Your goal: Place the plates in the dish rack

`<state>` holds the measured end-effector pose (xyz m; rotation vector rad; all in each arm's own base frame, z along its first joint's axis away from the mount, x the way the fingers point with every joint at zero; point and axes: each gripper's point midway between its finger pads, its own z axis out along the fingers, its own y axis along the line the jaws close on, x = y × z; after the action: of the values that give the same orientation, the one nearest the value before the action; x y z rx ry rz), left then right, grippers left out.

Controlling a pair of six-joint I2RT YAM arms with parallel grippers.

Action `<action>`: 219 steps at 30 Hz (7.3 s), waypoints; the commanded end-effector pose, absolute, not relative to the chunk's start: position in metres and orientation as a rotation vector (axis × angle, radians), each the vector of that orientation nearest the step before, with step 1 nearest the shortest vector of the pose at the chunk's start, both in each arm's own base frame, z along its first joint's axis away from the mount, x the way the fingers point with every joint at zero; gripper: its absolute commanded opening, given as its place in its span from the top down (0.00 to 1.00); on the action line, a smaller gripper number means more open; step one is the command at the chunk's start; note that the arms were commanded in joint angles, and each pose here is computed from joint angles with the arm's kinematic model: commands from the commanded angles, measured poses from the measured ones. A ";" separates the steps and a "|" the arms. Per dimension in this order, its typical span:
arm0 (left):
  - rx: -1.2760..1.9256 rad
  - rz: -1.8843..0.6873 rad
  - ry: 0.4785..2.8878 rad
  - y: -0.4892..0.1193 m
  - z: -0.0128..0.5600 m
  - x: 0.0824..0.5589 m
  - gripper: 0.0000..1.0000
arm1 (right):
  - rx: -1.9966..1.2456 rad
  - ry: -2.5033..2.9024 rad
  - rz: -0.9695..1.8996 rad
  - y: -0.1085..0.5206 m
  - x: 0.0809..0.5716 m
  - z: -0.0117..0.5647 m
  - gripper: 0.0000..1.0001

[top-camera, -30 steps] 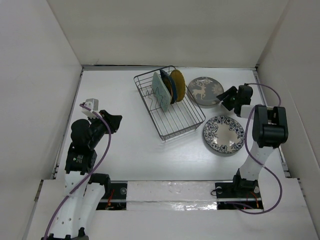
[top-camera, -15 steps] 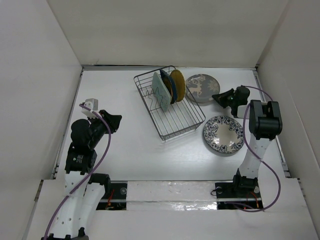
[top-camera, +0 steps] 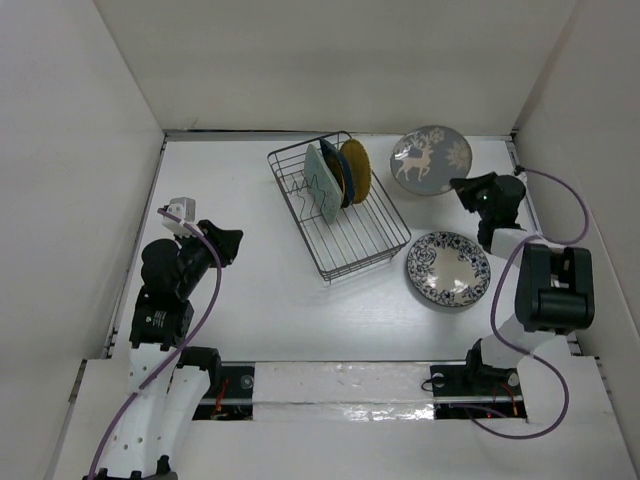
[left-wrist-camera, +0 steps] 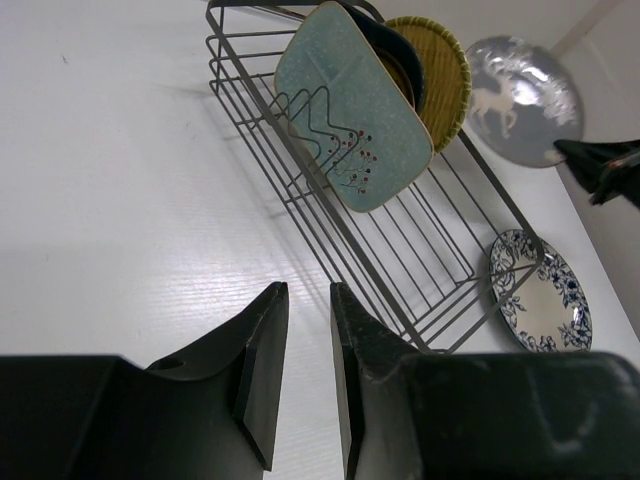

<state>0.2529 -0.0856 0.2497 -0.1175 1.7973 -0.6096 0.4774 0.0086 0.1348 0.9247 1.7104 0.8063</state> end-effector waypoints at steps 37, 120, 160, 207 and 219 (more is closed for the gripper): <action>-0.078 -0.616 1.691 -0.087 0.286 0.250 0.79 | -0.016 1.614 0.045 0.286 0.441 0.378 1.00; 0.083 -0.750 1.586 -0.125 0.318 0.215 0.78 | 1.244 1.996 0.323 -0.059 0.257 0.046 0.18; 0.018 -0.667 1.655 -0.115 0.303 0.235 0.78 | 1.253 1.955 0.619 -0.048 0.297 0.002 0.59; -0.031 -0.628 1.612 -0.103 0.312 0.237 0.78 | 0.074 1.564 0.092 0.271 0.432 0.456 1.00; -0.028 -0.629 1.587 -0.101 0.317 0.230 0.78 | -0.028 1.608 -0.202 0.317 0.453 0.400 1.00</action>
<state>0.2328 -0.1039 0.2862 -0.0392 1.6804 -0.6298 0.4563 0.3287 0.3237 -0.2237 1.7690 -0.2346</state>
